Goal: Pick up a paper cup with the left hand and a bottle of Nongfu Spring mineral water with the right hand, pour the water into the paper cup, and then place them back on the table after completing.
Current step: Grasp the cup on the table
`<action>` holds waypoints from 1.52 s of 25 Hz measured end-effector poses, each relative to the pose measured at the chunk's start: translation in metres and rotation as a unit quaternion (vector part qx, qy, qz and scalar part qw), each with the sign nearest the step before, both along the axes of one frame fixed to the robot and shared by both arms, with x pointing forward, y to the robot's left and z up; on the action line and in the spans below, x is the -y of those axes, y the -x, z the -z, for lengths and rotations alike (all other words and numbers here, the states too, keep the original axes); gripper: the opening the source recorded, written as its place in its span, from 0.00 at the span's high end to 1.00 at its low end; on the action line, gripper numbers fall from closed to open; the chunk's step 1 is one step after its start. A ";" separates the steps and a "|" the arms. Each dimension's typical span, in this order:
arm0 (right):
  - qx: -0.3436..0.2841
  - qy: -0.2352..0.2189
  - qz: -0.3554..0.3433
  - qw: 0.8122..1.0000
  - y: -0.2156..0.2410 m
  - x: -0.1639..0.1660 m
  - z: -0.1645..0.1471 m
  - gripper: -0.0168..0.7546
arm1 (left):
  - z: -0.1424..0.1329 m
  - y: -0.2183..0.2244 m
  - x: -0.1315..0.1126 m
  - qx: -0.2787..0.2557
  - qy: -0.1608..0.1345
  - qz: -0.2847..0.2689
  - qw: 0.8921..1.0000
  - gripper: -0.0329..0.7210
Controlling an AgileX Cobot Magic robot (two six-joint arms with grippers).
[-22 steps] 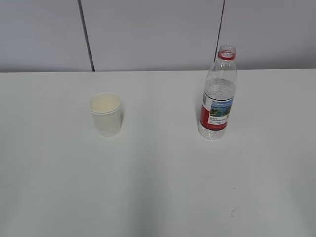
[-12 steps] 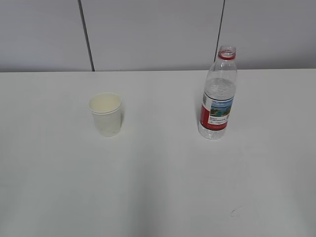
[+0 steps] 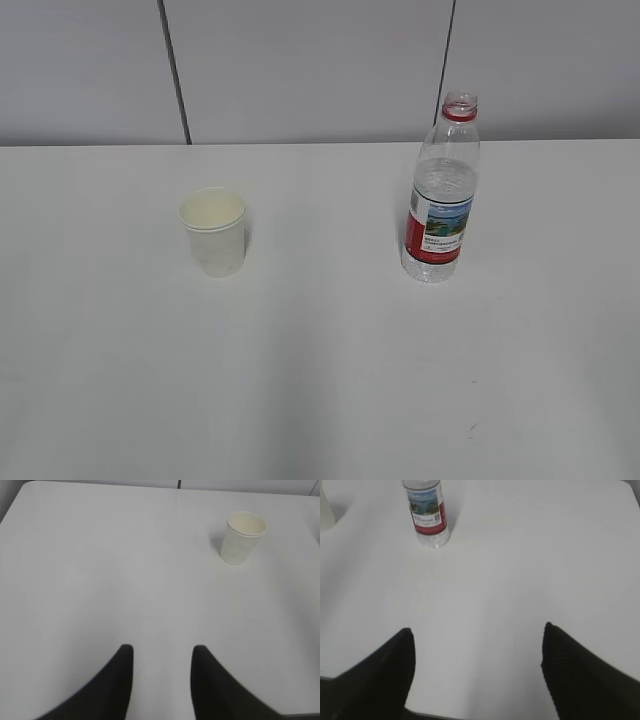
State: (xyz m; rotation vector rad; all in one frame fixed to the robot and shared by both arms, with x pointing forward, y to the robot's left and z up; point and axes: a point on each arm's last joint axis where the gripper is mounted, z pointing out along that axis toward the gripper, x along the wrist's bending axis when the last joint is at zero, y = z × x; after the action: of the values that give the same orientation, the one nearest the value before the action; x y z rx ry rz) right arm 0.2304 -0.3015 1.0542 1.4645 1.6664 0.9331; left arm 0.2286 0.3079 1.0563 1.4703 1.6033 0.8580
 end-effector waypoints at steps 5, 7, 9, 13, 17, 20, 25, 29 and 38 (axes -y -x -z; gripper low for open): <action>0.005 -0.016 0.008 1.000 -0.016 -0.002 -0.026 0.22 | -0.020 -0.001 -0.002 0.064 -0.009 -0.006 0.998 0.63; 0.009 -0.019 0.009 1.000 -0.027 -0.003 -0.036 0.22 | -0.032 -0.010 -0.003 0.090 -0.022 -0.011 0.996 0.63; 0.022 -0.021 0.008 0.999 -0.041 -0.004 -0.046 0.22 | -0.040 -0.025 -0.002 0.098 -0.031 -0.010 0.995 0.63; 0.037 -0.025 0.007 0.999 -0.075 -0.008 -0.054 0.22 | -0.050 -0.069 0.004 0.100 -0.036 0.003 0.994 0.63; 0.036 -0.028 0.008 0.999 -0.108 -0.011 -0.053 0.22 | -0.056 -0.116 0.012 0.129 -0.037 0.020 0.991 0.63; 0.053 -0.030 0.006 0.998 -0.129 -0.013 -0.054 0.22 | -0.054 -0.151 0.018 0.155 -0.035 0.034 0.987 0.63; 0.080 -0.033 0.003 0.996 -0.157 -0.016 -0.053 0.22 | -0.026 -0.199 0.027 0.178 -0.028 0.058 0.982 0.63; 0.077 -0.033 0.003 0.996 -0.174 -0.018 -0.048 0.22 | 0.007 -0.228 0.033 0.172 -0.020 0.072 0.982 0.63; 0.104 -0.037 -0.002 0.994 -0.214 -0.023 -0.016 0.22 | 0.085 -0.256 0.041 0.162 0.008 0.095 0.982 0.63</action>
State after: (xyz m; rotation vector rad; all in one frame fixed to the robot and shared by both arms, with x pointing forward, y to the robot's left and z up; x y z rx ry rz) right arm 0.4448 -0.2789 1.0705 1.3617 1.4982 1.1191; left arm 0.4844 0.2669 0.9711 1.3656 1.2068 0.9182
